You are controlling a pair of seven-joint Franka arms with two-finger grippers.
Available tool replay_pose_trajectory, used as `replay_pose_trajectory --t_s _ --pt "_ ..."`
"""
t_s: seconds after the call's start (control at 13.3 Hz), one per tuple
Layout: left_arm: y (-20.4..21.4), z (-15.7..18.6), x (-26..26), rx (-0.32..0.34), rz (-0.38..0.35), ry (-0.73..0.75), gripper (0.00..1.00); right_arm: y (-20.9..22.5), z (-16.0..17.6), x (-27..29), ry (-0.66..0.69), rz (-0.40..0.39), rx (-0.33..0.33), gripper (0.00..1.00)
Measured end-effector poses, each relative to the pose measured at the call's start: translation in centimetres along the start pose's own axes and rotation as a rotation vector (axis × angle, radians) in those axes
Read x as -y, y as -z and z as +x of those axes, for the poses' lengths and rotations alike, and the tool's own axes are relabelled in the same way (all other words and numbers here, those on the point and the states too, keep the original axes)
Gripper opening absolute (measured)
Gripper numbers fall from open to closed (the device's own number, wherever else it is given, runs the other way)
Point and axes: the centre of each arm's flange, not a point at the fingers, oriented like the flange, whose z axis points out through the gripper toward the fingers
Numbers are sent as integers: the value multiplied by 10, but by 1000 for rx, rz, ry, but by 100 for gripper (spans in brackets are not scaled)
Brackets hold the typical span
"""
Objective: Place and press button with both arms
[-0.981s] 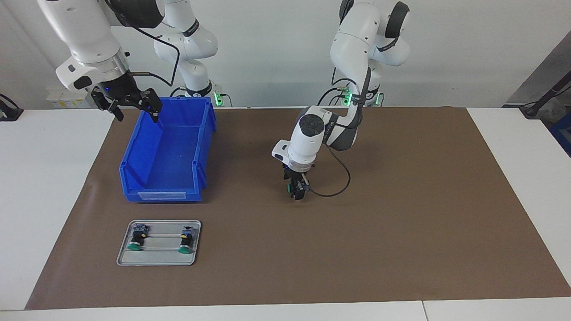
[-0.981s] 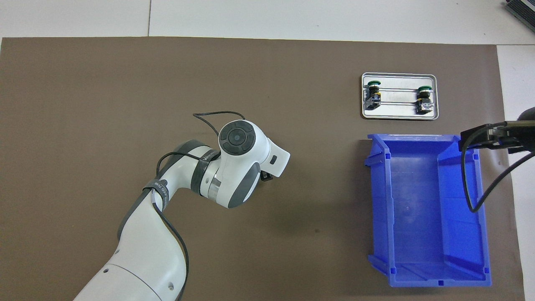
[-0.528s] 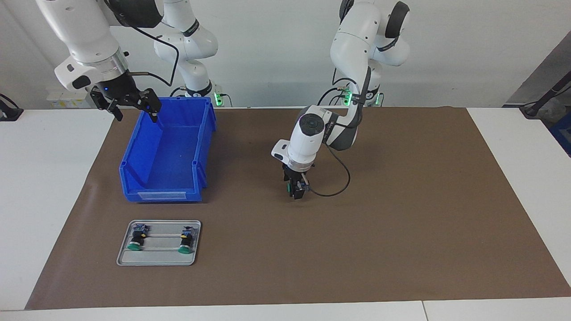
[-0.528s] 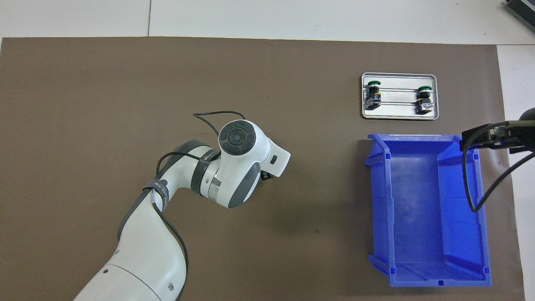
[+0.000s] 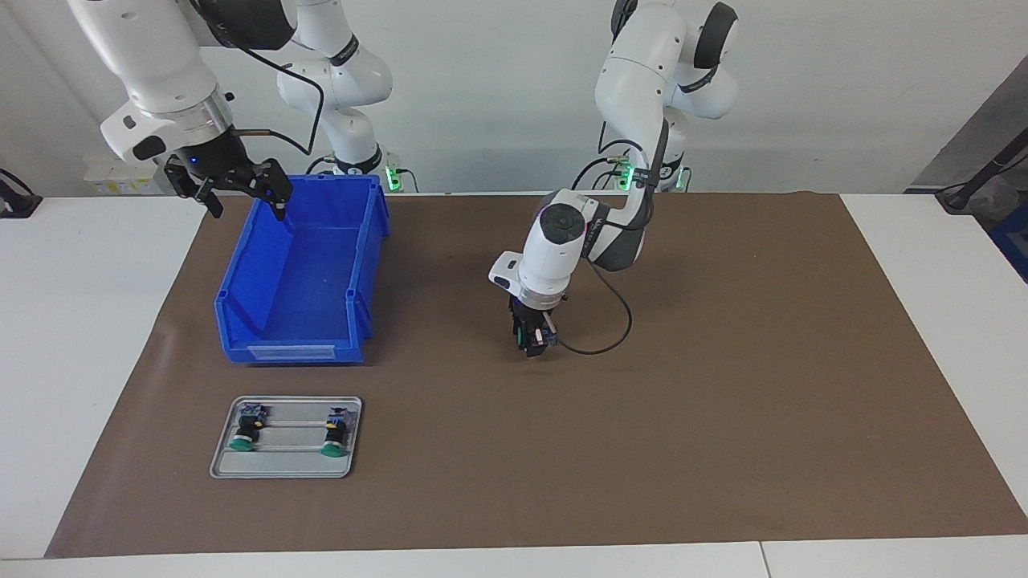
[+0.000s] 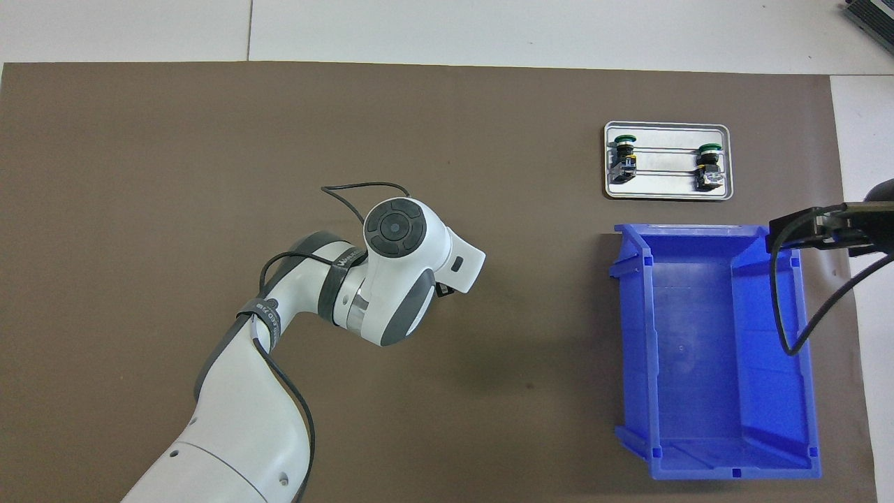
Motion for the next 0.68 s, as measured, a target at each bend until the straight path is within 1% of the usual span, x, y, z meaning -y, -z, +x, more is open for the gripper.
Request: replay_pose_trajectory --t_s 0.15,0.53,0.6,0.68 --pt "1 -3 5 -6 7 9 40 0 0 0 0 0 0 100" --pt "8 -22 33 -20 34 38 40 1 0 -3 -5 0 -1 100" --pt "14 -25 41 -33 39 46 40 1 0 -3 -5 0 -1 100" --pt "23 -27 50 -59 40 59 40 1 0 -3 -5 0 0 100"
